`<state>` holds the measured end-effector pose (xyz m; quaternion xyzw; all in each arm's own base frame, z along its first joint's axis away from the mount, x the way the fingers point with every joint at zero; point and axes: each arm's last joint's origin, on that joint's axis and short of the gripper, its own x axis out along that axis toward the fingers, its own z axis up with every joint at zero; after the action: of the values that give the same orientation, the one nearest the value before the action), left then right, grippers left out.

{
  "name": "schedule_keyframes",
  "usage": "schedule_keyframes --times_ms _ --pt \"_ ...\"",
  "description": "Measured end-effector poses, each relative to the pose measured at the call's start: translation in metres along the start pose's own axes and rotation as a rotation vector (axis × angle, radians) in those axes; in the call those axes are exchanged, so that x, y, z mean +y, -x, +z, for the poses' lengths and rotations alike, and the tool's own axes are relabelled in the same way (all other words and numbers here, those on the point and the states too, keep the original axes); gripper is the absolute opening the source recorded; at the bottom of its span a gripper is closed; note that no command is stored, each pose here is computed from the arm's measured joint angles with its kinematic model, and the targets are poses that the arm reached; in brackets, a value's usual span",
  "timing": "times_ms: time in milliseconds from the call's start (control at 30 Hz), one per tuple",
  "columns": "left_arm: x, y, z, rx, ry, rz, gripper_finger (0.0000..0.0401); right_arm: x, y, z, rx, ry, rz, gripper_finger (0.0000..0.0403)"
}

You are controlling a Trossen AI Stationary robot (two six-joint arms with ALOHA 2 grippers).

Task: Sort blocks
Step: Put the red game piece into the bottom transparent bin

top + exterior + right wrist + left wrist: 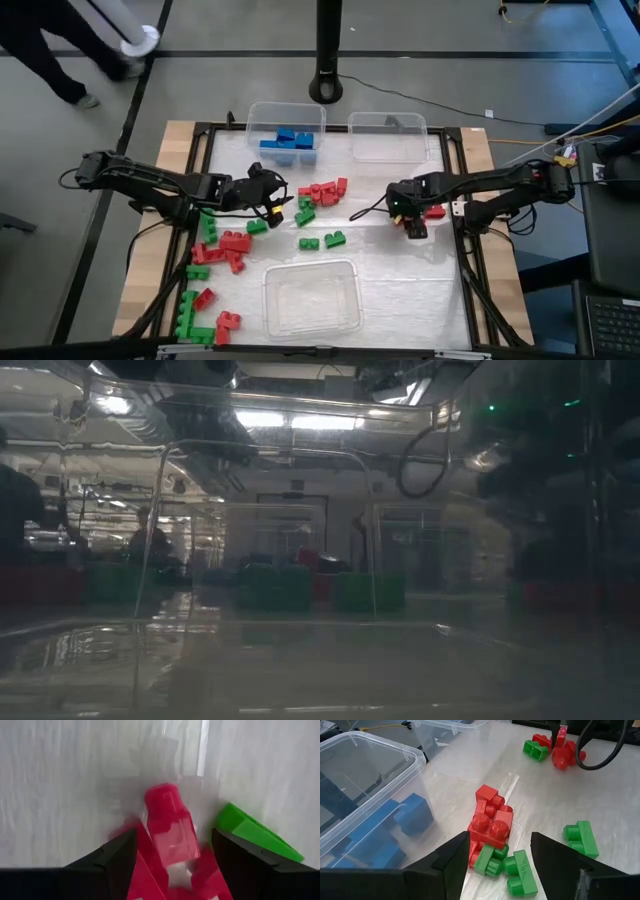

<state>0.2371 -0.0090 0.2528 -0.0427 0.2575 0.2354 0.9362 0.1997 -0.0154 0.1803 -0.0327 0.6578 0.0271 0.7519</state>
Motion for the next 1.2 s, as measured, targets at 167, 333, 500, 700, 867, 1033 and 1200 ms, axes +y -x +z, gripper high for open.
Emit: schedule_keyframes --times_ms 167,333,500,700,867,1033,1200 --pt "0.0 0.0 0.0 0.0 0.0 0.0 0.0198 0.0 -0.014 -0.004 -0.024 0.003 -0.02 0.0272" --pt "0.0 0.0 0.0 0.0 -0.001 0.0 0.0198 0.0 -0.022 -0.01 0.01 0.004 -0.052 0.0289" --pt "0.0 0.0 0.0 0.0 -0.001 0.0 0.0198 0.0 -0.028 -0.014 0.017 0.045 -0.051 0.0284" --pt "0.0 0.0 0.0 0.0 -0.001 0.0 0.0198 0.0 -0.031 -0.012 -0.033 0.081 -0.061 0.0222" --pt "0.0 0.0 0.0 0.0 -0.003 0.0 0.0198 0.0 -0.031 -0.009 -0.065 0.105 -0.068 0.0143" --pt "0.0 0.0 0.0 0.0 -0.009 0.0 0.0198 -0.002 -0.015 0.0 -0.09 0.12 -0.073 0.0135" --pt "-0.001 0.001 0.0 -0.002 -0.032 -0.006 0.0198 -0.004 0.022 0.019 -0.237 0.136 -0.094 0.0135"
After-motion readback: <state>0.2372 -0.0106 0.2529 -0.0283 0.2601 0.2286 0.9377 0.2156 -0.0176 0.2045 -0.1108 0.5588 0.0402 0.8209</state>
